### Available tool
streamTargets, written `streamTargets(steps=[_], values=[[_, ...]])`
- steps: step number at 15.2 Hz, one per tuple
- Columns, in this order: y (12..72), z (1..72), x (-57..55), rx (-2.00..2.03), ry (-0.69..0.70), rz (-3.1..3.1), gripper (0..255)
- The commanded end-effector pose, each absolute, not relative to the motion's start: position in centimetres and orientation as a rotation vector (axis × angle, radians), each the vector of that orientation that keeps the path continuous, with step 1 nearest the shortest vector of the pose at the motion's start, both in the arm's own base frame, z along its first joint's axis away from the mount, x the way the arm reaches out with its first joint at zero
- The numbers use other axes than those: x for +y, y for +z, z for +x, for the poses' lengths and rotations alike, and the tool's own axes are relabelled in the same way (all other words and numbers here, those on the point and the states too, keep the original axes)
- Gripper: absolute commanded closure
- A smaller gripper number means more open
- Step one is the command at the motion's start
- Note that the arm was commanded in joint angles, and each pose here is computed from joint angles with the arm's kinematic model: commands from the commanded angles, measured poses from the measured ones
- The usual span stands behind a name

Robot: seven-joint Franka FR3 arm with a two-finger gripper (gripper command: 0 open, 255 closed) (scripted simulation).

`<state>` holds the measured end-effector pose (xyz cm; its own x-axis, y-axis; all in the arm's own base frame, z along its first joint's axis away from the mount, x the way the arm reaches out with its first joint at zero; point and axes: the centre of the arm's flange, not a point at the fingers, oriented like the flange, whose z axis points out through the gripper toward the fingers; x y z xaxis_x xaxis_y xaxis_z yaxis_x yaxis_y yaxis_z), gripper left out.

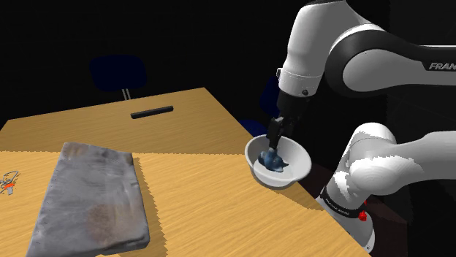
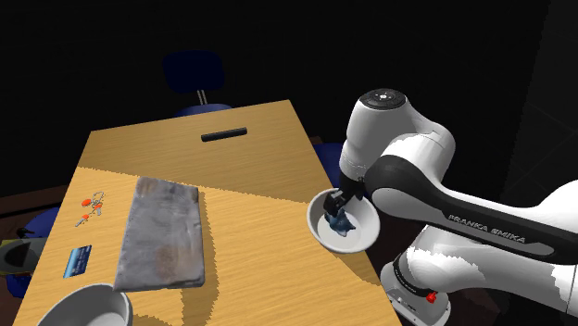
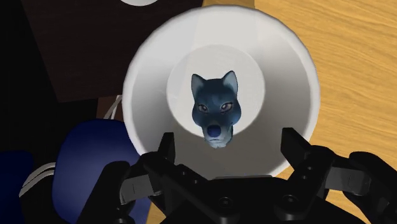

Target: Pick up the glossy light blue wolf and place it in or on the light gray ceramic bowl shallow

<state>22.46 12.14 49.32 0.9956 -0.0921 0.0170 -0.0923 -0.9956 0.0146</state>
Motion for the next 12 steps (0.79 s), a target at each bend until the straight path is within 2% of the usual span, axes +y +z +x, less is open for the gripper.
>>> streamTargets(steps=[1,5,12], values=[[49.3,22.5,12.1,-0.144,0.026,3.123,0],[54.3,22.4,12.2,-0.144,0.026,3.123,0],[54.3,22.4,12.2,-0.144,0.026,3.123,0]])
